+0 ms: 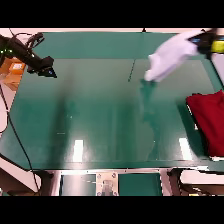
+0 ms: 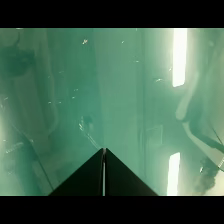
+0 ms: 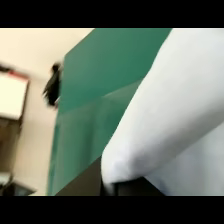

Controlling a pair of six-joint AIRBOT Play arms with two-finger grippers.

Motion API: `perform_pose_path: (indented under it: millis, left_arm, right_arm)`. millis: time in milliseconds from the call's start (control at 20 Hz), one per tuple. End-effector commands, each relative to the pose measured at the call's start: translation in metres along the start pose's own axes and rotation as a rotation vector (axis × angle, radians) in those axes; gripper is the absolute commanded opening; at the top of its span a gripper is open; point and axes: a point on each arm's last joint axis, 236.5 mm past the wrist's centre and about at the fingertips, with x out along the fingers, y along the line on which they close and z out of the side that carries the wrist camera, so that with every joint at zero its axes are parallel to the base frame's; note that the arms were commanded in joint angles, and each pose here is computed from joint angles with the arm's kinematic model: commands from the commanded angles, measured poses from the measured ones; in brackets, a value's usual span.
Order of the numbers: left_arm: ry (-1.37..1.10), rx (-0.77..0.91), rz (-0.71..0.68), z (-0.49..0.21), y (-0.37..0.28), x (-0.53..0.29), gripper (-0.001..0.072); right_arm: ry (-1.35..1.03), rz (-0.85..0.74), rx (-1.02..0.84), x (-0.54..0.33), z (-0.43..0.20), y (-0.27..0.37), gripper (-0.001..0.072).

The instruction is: Fold the shirts.

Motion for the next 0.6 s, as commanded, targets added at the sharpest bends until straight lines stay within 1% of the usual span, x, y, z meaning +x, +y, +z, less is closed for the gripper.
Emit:
perform_pose_path:
  millis: [0,150,350,450,550]
  left_arm:
    - [-0.003,-0.001,0.001,0.000,0.000,0.000,0.0022]
    - [-0.004,-0.001,0.001,0.001,0.000,0.000,0.0021]
    - [-0.008,-0.001,0.001,0.002,0.000,0.000,0.0022]
    - [-0.006,0.000,-0.003,0.001,-0.001,0.000,0.0022]
    - [-0.001,0.001,-0.007,0.000,-0.002,0.000,0.0022]
  right_arm:
    - [-0.177,-0.194,0.098,-0.106,0.038,-0.064,0.0019]
    - [-0.225,-0.341,0.188,-0.174,0.033,-0.112,0.0019]
    - [-0.346,-0.586,0.301,-0.253,0.017,-0.142,0.0019]
    - [-0.306,-0.741,0.437,-0.278,-0.018,-0.169,0.0019]
    - [-0.235,-0.931,0.585,-0.301,-0.065,-0.198,0.0019]
